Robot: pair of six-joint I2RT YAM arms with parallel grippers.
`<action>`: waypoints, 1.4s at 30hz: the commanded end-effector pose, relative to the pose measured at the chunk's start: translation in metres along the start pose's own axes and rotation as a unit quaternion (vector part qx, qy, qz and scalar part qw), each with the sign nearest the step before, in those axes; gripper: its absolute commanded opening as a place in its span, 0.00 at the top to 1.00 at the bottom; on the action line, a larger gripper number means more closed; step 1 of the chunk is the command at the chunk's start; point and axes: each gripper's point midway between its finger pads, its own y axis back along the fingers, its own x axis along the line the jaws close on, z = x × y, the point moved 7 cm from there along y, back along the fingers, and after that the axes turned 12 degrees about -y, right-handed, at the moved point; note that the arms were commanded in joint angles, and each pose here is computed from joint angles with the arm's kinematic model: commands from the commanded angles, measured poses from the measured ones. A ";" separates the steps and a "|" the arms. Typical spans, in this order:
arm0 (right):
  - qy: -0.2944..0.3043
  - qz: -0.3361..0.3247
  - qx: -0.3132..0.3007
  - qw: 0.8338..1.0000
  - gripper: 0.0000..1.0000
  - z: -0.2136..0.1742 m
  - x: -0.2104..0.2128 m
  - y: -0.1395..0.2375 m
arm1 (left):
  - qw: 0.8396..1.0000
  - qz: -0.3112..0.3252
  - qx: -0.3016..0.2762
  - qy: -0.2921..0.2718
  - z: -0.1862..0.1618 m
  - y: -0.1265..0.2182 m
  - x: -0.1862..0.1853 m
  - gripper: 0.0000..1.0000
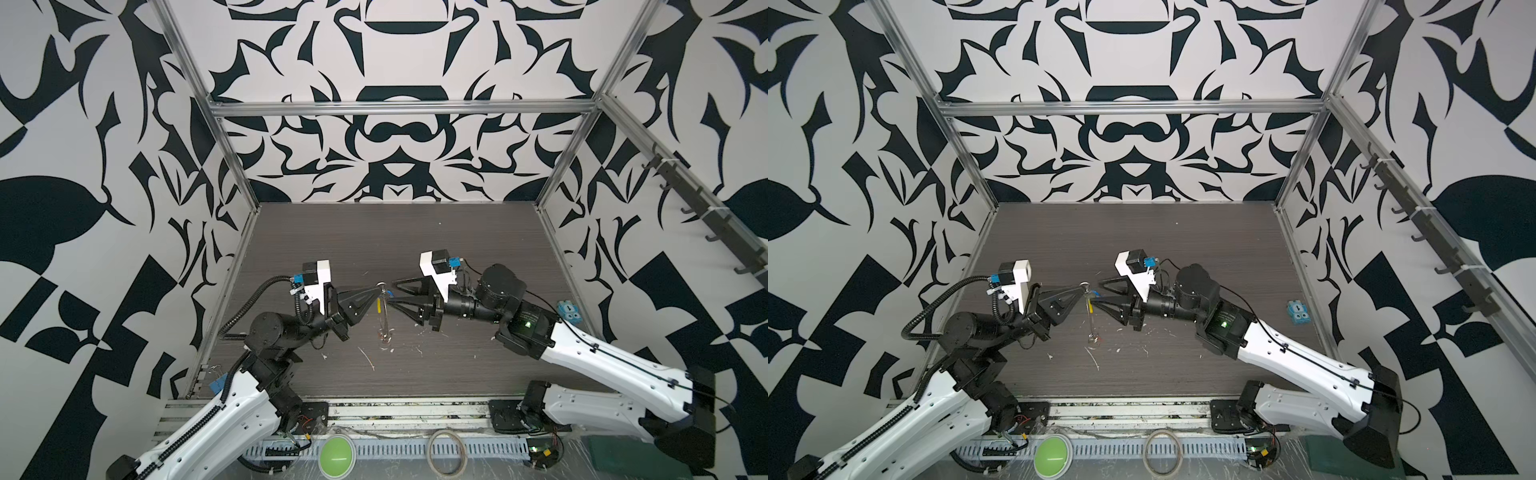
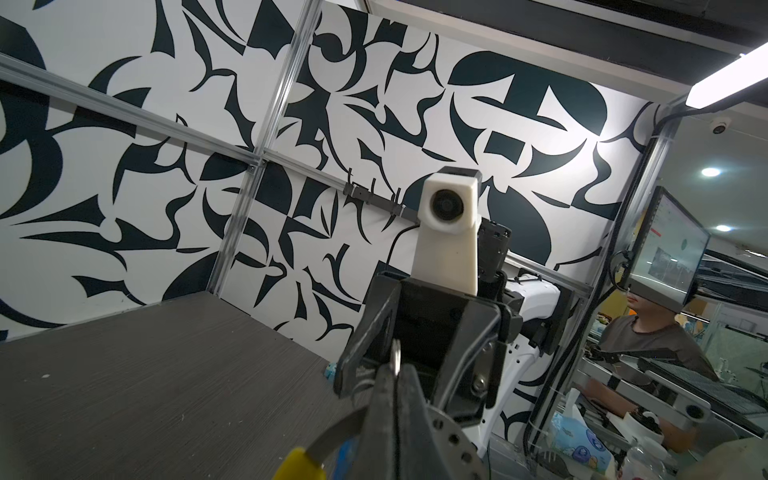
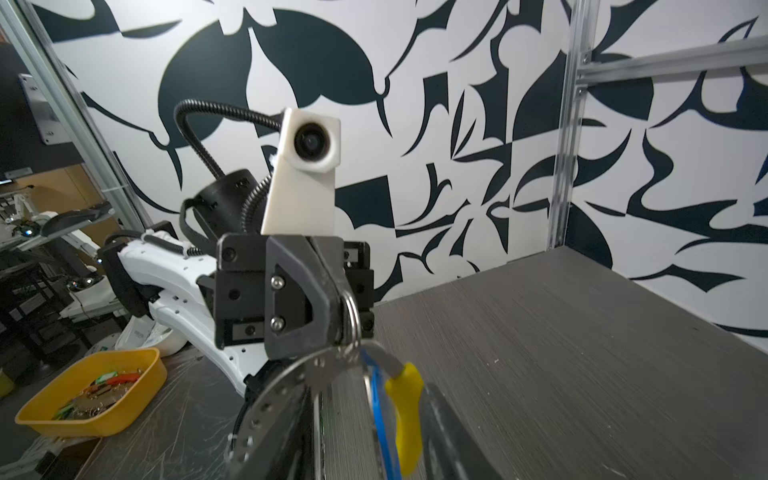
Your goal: Remove the keys from the keyring
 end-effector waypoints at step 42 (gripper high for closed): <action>-0.014 0.023 0.103 0.994 1.00 0.018 -0.003 0.022 | 0.966 0.031 0.251 0.057 -0.001 0.004 -0.013 0.54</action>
